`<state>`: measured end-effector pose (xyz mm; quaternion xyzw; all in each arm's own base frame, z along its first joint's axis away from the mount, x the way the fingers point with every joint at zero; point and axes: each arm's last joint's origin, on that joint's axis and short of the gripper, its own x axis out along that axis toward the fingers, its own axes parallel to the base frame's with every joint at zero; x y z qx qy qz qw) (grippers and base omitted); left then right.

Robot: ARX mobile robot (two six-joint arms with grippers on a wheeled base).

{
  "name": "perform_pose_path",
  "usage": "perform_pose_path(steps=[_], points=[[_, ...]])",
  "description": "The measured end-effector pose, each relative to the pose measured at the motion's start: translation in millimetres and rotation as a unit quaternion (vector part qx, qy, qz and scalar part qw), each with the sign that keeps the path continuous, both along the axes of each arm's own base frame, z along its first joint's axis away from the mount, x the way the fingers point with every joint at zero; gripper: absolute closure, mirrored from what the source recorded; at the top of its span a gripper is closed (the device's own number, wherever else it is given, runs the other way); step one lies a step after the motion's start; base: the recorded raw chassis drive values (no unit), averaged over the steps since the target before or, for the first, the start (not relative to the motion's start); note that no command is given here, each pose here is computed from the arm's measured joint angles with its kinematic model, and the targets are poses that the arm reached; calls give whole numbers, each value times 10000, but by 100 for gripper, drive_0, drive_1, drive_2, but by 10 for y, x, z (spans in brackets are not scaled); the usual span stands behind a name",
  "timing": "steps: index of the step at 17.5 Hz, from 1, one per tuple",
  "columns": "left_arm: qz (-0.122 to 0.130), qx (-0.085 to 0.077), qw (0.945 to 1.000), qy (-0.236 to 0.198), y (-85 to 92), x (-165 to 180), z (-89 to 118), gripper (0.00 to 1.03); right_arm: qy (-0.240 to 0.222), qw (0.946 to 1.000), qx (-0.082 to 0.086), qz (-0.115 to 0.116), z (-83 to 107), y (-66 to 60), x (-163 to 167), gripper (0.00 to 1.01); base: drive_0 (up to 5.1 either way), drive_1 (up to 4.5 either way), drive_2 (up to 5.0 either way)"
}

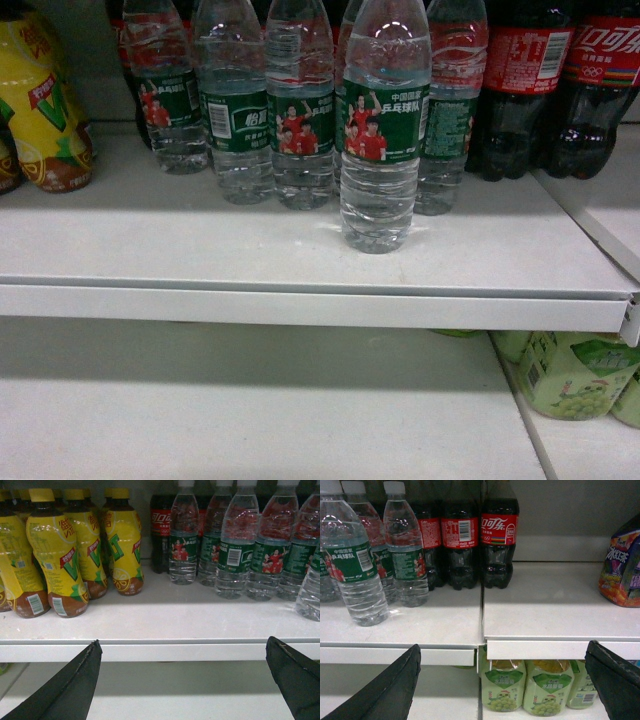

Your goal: Move water from second to third shelf

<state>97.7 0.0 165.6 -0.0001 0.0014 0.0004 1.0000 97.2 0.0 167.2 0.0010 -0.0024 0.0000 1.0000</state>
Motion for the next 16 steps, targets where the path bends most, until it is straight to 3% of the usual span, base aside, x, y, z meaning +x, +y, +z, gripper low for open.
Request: perform_pose_path(steps=[16], points=[[0,2,10000,0,0,0,0,5,0,10000,0,0,0,0,0,3,0,0,0]])
